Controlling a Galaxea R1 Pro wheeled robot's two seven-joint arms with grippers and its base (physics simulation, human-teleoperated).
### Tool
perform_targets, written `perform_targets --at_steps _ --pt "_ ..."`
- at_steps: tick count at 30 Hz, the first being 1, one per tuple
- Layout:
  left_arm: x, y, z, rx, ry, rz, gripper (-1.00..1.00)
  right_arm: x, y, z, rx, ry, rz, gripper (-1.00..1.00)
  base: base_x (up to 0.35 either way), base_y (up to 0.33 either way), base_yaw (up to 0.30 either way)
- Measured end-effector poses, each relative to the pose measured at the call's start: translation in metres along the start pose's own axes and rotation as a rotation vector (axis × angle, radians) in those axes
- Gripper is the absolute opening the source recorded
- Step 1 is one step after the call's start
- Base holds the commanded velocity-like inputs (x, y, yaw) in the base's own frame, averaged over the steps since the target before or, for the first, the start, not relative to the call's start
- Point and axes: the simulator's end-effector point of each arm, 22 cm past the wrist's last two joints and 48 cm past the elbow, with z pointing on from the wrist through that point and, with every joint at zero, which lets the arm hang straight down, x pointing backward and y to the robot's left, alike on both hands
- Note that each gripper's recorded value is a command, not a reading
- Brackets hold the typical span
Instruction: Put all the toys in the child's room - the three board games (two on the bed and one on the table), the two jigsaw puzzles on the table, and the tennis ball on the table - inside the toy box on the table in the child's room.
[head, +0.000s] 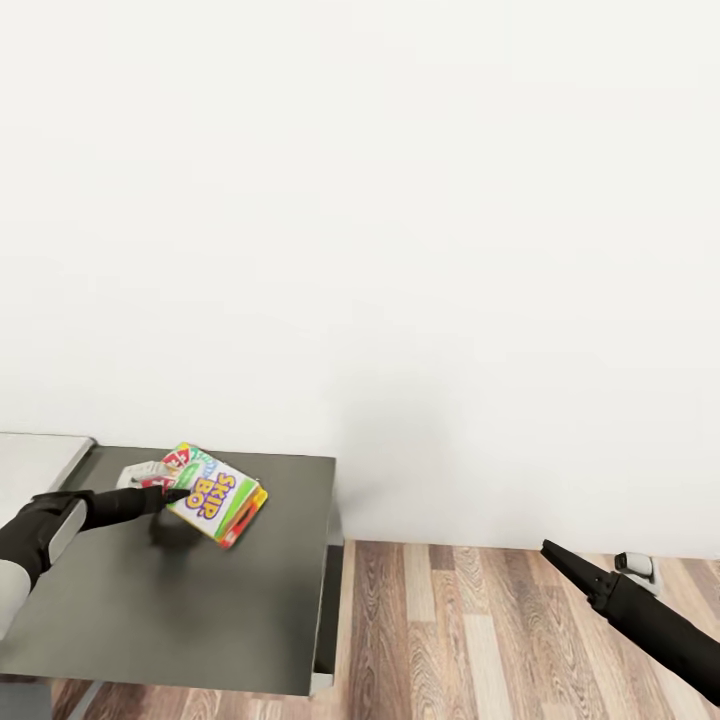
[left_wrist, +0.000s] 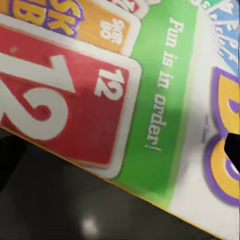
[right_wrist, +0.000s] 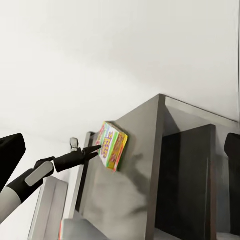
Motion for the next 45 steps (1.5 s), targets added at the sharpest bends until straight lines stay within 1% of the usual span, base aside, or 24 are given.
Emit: perform_targets --at_steps 4,7,12,15,17,20,23,31,37,39,42,45 --pt "0.000 -0.001 0.000 0.003 0.000 -0.003 1.00 0.000 0.000 0.000 0.000 0.000 0.000 1.00 0.000 -0.252 0.000" --pt "-0.003 -0.003 0.000 0.009 -0.011 -0.011 1.00 0.000 0.000 0.000 0.001 0.000 -0.001 1.00 0.000 -0.173 0.000" --pt "-0.005 -0.002 0.000 0.009 -0.019 -0.004 1.00 -0.001 0.000 0.000 0.001 0.000 -0.001 1.00 0.000 -0.046 0.000" --pt "-0.005 -0.002 0.000 0.007 -0.019 -0.001 1.00 -0.001 0.000 -0.001 0.001 0.000 -0.002 1.00 0.023 0.000 0.000" --pt "-0.001 0.000 0.000 0.003 -0.009 0.002 1.00 -0.001 0.000 -0.001 0.002 0.001 -0.002 1.00 0.081 0.091 0.000" --pt "0.007 0.003 0.001 -0.001 0.006 -0.012 1.00 -0.001 0.000 -0.001 0.002 0.001 -0.002 1.00 0.069 0.071 0.000" --pt "0.010 0.005 0.002 -0.003 0.011 -0.017 1.00 -0.001 0.000 -0.001 0.001 0.001 -0.002 1.00 0.023 0.023 0.000" --pt "0.009 0.012 -0.002 -0.014 0.009 -0.012 1.00 -0.001 -0.001 -0.001 0.002 0.001 -0.001 1.00 -0.004 0.028 0.000" --pt "0.000 0.012 -0.005 -0.017 -0.006 0.004 1.00 0.000 -0.001 -0.001 0.002 0.001 -0.001 1.00 -0.041 0.082 0.000" --pt "0.000 0.010 -0.005 -0.008 -0.006 0.004 1.00 0.000 -0.001 -0.001 0.002 0.001 -0.001 1.00 -0.009 0.018 0.000" --pt "0.000 0.003 -0.005 0.026 -0.008 0.005 1.00 -0.001 -0.001 -0.001 0.003 0.001 -0.001 1.00 -0.022 0.008 0.000" --pt "-0.004 -0.003 -0.006 0.051 -0.020 0.016 1.00 -0.001 -0.001 -0.001 0.002 0.000 -0.001 1.00 -0.102 0.003 0.000"
